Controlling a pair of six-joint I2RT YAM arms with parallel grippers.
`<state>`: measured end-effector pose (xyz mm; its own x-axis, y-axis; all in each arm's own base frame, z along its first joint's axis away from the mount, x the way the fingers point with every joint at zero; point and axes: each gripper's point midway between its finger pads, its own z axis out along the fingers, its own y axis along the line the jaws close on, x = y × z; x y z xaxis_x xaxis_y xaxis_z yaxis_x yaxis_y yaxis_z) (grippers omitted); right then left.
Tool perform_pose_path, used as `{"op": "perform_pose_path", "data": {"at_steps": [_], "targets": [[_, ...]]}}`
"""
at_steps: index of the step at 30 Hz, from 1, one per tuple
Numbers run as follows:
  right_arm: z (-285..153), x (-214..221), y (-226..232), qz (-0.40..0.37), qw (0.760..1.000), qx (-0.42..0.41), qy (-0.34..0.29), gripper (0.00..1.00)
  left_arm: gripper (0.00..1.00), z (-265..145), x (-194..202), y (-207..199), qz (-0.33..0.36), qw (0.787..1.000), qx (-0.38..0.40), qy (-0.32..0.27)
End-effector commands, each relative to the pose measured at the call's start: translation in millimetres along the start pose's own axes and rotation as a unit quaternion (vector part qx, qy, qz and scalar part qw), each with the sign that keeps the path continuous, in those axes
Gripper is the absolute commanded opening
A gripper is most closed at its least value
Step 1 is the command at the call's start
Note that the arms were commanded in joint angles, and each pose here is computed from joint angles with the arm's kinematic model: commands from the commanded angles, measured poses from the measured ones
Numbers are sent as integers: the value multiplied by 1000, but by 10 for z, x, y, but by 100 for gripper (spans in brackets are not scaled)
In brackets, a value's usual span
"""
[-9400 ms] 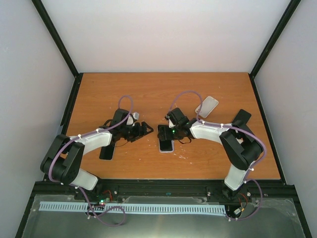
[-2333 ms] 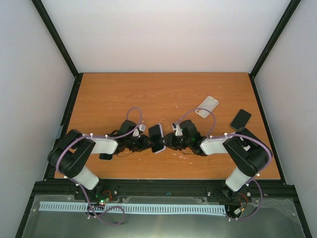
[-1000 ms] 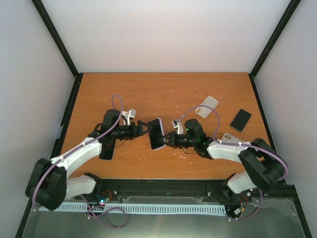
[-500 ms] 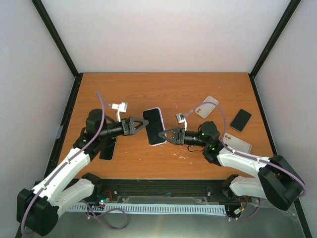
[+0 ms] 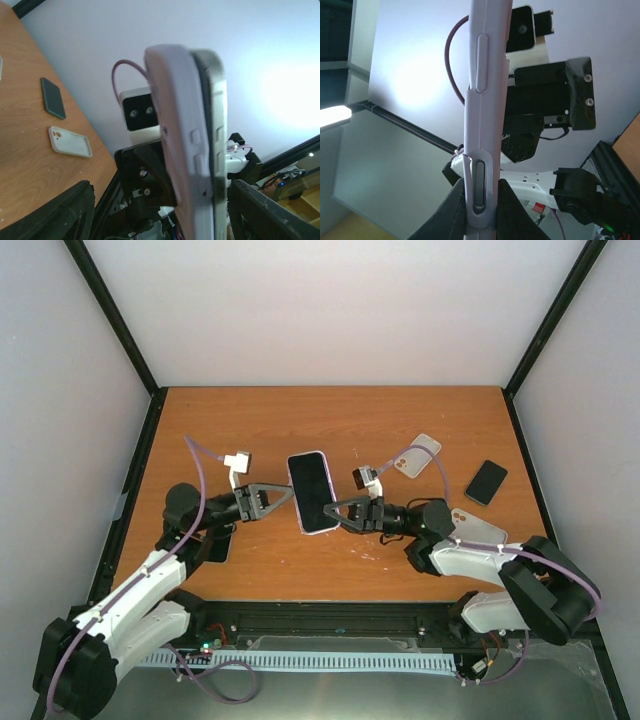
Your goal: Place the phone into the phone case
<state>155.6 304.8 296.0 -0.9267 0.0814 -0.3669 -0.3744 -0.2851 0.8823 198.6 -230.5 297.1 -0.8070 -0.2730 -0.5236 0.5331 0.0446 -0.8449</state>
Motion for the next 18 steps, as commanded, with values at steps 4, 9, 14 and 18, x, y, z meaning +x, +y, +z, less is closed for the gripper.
{"op": "perform_pose_path", "data": {"at_steps": [4, 9, 14, 18], "targets": [[35, 144, 276, -33, 997, -61, 18, 10, 71, -2, -142, -327, 36, 998, 52, -19], [67, 191, 295, -37, 997, -61, 27, 11, 66, -16, -152, -347, 37, 997, 58, -26], [72, 225, 234, -30, 998, -51, 31, 11, 54, -30, -169, -357, 31, 997, 64, -36], [76, 250, 211, -26, 998, -48, 33, 11, 41, -53, -164, -345, 18, 996, 69, -45]]}}
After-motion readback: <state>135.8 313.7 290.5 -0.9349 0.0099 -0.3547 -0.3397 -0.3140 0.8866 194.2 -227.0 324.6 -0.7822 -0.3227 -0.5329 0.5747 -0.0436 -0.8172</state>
